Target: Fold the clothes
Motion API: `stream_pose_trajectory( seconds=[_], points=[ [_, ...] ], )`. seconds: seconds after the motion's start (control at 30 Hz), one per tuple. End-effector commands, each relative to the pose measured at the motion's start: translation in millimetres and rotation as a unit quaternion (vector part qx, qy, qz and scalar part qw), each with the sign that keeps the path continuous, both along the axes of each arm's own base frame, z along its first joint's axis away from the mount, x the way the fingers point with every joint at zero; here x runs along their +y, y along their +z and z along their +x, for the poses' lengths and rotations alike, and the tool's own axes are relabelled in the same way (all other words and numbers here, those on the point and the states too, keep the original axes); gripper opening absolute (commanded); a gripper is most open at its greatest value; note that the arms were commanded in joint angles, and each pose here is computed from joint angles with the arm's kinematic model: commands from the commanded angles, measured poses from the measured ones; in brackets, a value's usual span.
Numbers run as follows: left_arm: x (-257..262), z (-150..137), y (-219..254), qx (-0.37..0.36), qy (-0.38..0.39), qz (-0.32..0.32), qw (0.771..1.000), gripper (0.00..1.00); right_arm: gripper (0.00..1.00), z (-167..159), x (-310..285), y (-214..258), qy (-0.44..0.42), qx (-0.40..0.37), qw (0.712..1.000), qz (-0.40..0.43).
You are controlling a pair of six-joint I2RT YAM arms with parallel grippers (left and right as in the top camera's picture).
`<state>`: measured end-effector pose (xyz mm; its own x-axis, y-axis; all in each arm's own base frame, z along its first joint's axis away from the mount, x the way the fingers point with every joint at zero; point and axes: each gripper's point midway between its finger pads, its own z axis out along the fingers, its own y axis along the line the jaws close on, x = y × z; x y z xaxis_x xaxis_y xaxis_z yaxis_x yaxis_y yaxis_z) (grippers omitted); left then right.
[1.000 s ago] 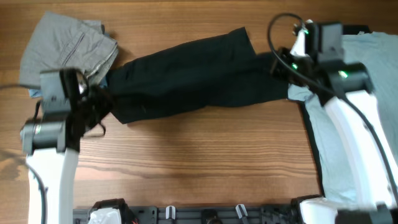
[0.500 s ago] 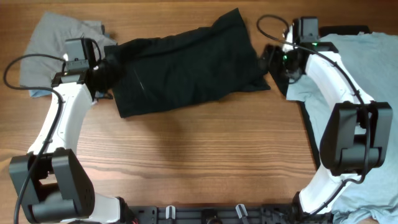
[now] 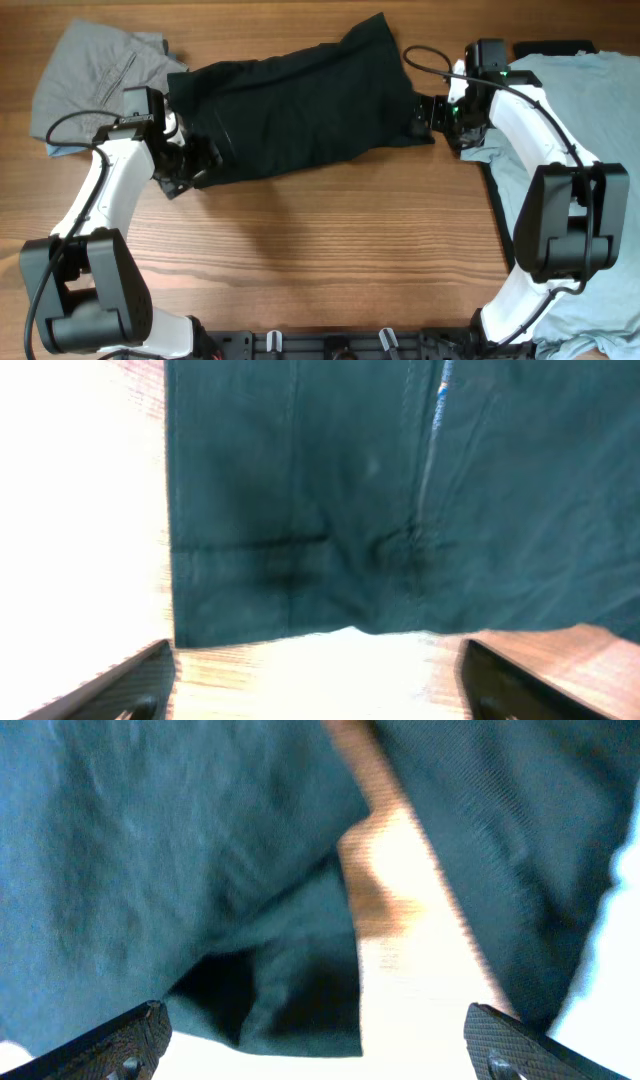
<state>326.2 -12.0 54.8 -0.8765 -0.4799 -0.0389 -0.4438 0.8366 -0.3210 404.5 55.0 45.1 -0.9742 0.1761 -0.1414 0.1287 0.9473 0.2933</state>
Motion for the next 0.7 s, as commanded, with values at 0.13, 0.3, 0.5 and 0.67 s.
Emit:
stream_pose_trajectory(
  seconds=[0.13,0.3,0.5,0.67],
  points=[
    [4,-8,-40,-0.014,-0.005,0.016,1.000,0.50,0.89,4,51,-26,-0.099,-0.011,0.988,0.114],
    [10,-30,-49,0.025,0.007,0.015,1.000,0.04,0.04,-35,2,-46,-0.172,0.059,0.983,-0.002],
    [44,-54,-14,0.048,0.082,-0.006,0.995,0.14,0.17,-88,-36,-10,-0.149,0.103,0.977,-0.110],
    [41,-17,57,-0.071,0.057,-0.022,0.996,0.68,0.82,-31,-49,51,-0.113,-0.072,0.985,-0.104]
  ],
)
